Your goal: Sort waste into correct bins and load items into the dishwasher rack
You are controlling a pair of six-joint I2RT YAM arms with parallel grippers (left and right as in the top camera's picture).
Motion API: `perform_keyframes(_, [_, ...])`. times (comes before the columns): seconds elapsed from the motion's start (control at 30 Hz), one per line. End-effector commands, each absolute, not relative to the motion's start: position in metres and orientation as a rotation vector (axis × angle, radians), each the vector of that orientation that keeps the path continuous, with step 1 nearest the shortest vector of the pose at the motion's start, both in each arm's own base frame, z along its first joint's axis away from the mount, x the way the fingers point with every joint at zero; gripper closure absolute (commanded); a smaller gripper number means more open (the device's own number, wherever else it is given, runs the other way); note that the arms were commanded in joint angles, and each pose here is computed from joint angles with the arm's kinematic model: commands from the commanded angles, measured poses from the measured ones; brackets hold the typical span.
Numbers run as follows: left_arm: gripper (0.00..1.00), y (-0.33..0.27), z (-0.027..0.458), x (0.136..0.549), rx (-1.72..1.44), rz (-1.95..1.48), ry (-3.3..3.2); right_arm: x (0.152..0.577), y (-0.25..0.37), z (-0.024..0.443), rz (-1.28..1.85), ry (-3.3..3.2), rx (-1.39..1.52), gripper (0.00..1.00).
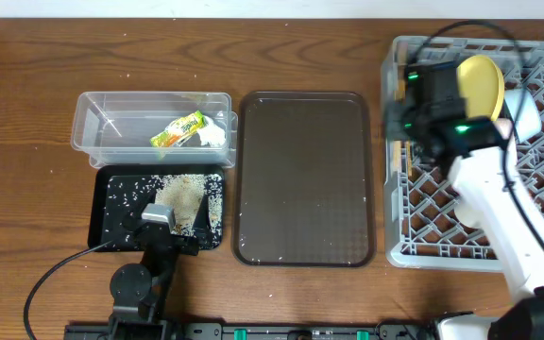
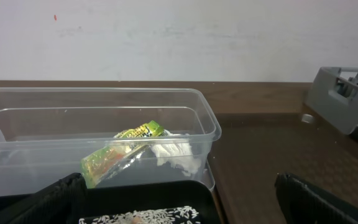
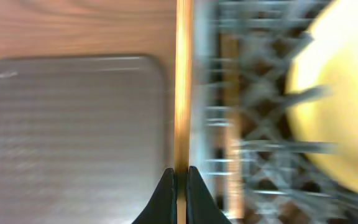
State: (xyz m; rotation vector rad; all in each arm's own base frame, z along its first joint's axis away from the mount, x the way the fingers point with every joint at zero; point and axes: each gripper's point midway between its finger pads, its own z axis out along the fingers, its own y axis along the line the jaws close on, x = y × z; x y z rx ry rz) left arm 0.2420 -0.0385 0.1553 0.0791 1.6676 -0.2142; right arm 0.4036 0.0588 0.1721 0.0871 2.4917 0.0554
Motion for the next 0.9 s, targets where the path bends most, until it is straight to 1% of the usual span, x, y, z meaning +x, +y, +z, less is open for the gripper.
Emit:
perform_keyframes(0.0, [0.01, -0.04, 0.141, 0.241, 0.099, -0.21, 1.708, 0.408, 0.033, 0.149, -0.043, 2.551, 0.043, 0.99])
perform_keyframes(0.07, [0.01, -0.04, 0.141, 0.241, 0.099, -0.21, 1.708, 0.408, 0.03, 0.138, -0.054, 2.583, 0.022, 0.96])
perform_keyframes(0.1, [0.0, -0.04, 0.141, 0.241, 0.1, -0.21, 1.708, 0.408, 0.03, 0.133, -0.062, 2.598, 0.012, 0.85])
perform_keyframes(0.13, [0.01, -0.04, 0.141, 0.241, 0.099, -0.21, 1.708, 0.407, 0.029, 0.132, -0.064, 2.601, 0.01, 0.67])
perform_keyframes(0.17, [0.01, -0.04, 0.141, 0.241, 0.1, -0.21, 1.708, 0.407, 0.031, 0.132, -0.054, 2.602, 0.009, 0.6])
perform_keyframes(0.2, [0.01, -0.04, 0.141, 0.241, 0.1, -0.21, 1.708, 0.407, 0.034, 0.135, -0.033, 2.596, 0.006, 0.57])
perform_keyframes(0.27, [0.01, -0.04, 0.141, 0.241, 0.1, -0.21, 1.708, 0.405, 0.048, 0.151, 0.068, 2.565, -0.024, 0.54])
perform_keyframes(0.37, [0.01, -0.04, 0.141, 0.241, 0.1, -0.21, 1.708, 0.396, 0.075, 0.186, 0.241, 2.48, -0.098, 0.48])
perform_keyframes(0.5, [0.01, -0.04, 0.141, 0.241, 0.099, -0.21, 1.708, 0.364, 0.103, 0.245, 0.367, 2.346, -0.202, 0.44])
perform_keyframes(0.53, [0.01, -0.04, 0.141, 0.241, 0.099, -0.21, 1.708, 0.352, 0.109, 0.261, 0.38, 2.306, -0.228, 0.39])
perform_keyframes(0.57, [0.01, -0.04, 0.141, 0.241, 0.1, -0.21, 1.708, 0.344, 0.112, 0.27, 0.388, 2.283, -0.245, 0.25])
perform_keyframes(0.6, [0.01, -0.04, 0.141, 0.241, 0.1, -0.21, 1.708, 0.332, 0.116, 0.282, 0.399, 2.252, -0.266, 0.01])
perform_keyframes(0.73, [0.01, -0.04, 0.141, 0.241, 0.1, -0.21, 1.708, 0.292, 0.128, 0.318, 0.442, 2.151, -0.339, 0.01])
perform_keyframes(0.87, [0.01, -0.04, 0.141, 0.241, 0.1, -0.21, 1.708, 0.25, 0.134, 0.335, 0.504, 2.105, -0.407, 0.01])
